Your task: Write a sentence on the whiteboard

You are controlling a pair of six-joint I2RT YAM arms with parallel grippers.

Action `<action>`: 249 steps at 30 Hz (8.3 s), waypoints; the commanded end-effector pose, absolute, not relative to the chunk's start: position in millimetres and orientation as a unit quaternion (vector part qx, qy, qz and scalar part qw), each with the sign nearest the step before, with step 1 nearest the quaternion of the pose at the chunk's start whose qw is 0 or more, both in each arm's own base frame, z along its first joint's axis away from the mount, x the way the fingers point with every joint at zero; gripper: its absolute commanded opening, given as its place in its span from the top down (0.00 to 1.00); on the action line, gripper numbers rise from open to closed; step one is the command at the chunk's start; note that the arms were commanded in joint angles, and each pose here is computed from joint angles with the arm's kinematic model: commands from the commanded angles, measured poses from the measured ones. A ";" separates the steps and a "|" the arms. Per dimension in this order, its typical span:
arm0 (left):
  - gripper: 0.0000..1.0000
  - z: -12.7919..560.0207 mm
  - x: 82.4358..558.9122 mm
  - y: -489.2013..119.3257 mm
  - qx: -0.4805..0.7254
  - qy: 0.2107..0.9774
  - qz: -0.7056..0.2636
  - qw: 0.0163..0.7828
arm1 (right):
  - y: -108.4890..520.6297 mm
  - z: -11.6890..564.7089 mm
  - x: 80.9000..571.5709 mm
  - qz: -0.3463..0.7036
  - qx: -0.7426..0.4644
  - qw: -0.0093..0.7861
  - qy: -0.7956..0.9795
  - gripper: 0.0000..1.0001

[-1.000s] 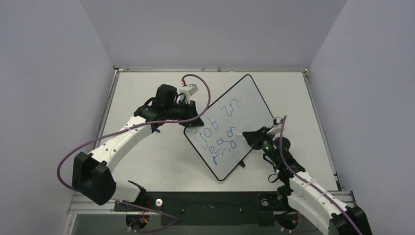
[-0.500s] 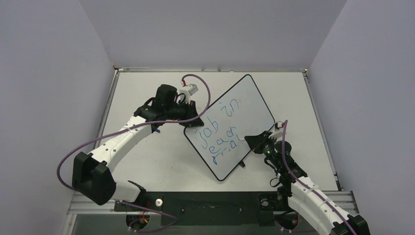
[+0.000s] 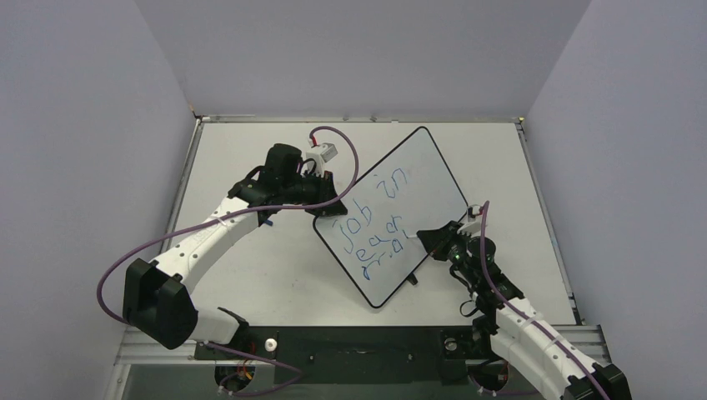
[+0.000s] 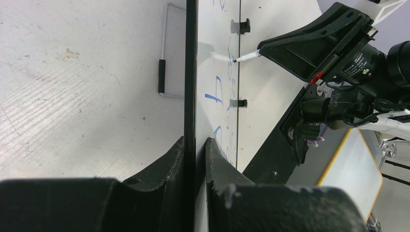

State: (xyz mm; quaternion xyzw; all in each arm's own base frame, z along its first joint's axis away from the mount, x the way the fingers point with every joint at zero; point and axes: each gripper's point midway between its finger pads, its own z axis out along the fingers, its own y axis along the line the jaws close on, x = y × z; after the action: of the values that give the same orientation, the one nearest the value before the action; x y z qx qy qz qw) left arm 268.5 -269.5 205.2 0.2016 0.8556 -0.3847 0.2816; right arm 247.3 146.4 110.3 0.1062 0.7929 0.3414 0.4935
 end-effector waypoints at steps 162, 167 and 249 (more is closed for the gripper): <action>1.00 184.2 274.8 -252.9 0.218 0.872 -0.323 0.296 | 124.3 118.9 283.4 0.274 0.112 0.494 0.817 1.00; 1.00 184.9 274.4 -252.7 0.218 0.872 -0.322 0.296 | 116.7 115.7 281.3 0.255 0.121 0.495 0.822 1.00; 1.00 186.7 272.7 -252.0 0.218 0.870 -0.324 0.300 | 104.9 134.3 316.5 0.232 0.162 0.510 0.813 1.00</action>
State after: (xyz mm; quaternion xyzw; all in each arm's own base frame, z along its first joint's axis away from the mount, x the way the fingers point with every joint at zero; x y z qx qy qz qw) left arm 268.2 -269.0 204.3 0.1961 0.8565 -0.3853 0.2819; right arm 309.0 94.0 119.0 0.1673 0.8173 0.2062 0.5114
